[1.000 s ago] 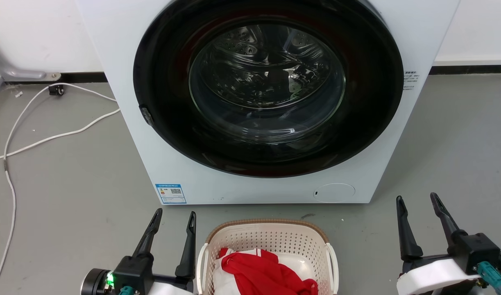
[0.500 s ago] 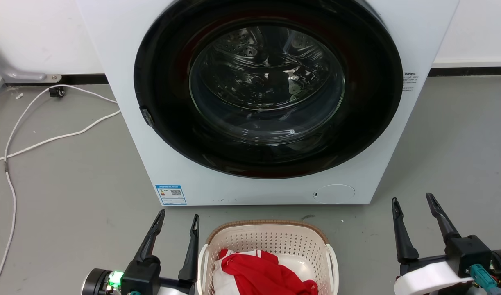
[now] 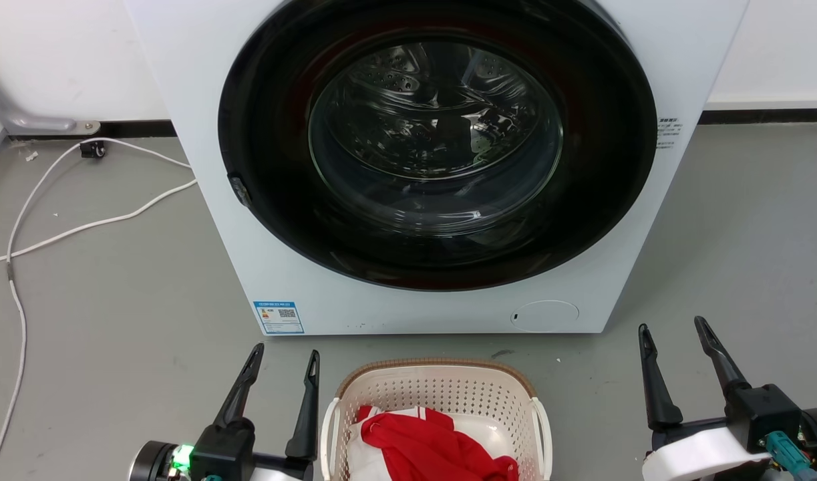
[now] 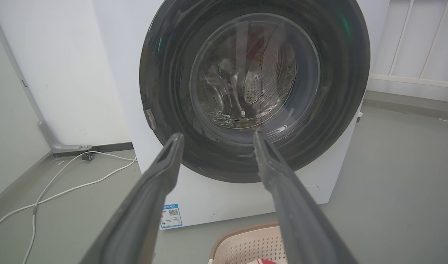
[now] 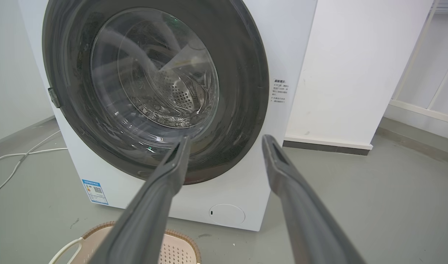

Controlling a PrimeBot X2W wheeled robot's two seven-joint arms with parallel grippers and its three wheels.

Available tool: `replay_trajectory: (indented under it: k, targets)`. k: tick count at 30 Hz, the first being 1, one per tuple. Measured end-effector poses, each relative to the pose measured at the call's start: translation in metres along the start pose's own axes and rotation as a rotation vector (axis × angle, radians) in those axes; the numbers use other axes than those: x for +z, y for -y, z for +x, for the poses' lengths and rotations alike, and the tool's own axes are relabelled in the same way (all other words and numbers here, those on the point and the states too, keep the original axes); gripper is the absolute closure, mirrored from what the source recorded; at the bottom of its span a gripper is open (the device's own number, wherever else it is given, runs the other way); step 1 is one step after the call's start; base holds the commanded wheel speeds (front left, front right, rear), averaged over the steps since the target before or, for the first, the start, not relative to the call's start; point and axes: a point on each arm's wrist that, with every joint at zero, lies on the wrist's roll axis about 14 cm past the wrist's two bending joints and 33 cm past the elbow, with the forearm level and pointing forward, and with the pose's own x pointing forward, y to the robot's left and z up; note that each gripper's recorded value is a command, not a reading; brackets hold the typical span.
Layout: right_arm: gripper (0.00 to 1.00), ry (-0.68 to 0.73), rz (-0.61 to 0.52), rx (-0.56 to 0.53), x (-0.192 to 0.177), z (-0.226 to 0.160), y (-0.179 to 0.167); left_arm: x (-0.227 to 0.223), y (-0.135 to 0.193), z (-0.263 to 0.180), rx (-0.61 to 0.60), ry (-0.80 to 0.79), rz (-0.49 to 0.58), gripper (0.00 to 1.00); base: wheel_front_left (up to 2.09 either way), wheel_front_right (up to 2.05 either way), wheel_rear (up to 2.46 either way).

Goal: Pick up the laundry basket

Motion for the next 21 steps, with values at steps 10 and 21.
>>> replay_trajectory:
  k: [10,21]
  targets:
    - [0.0,-0.089,-0.003,0.002,-0.028,0.007,0.001,-0.03,-0.006,0.005,0.016,-0.089,-0.021,0.0,0.0,0.0,0.0]
    - [0.0,-0.272,-0.032,0.041,-0.091,0.048,-0.003,-0.126,-0.016,0.033,0.014,-0.35,-0.072,0.0,0.0,0.0,0.0]
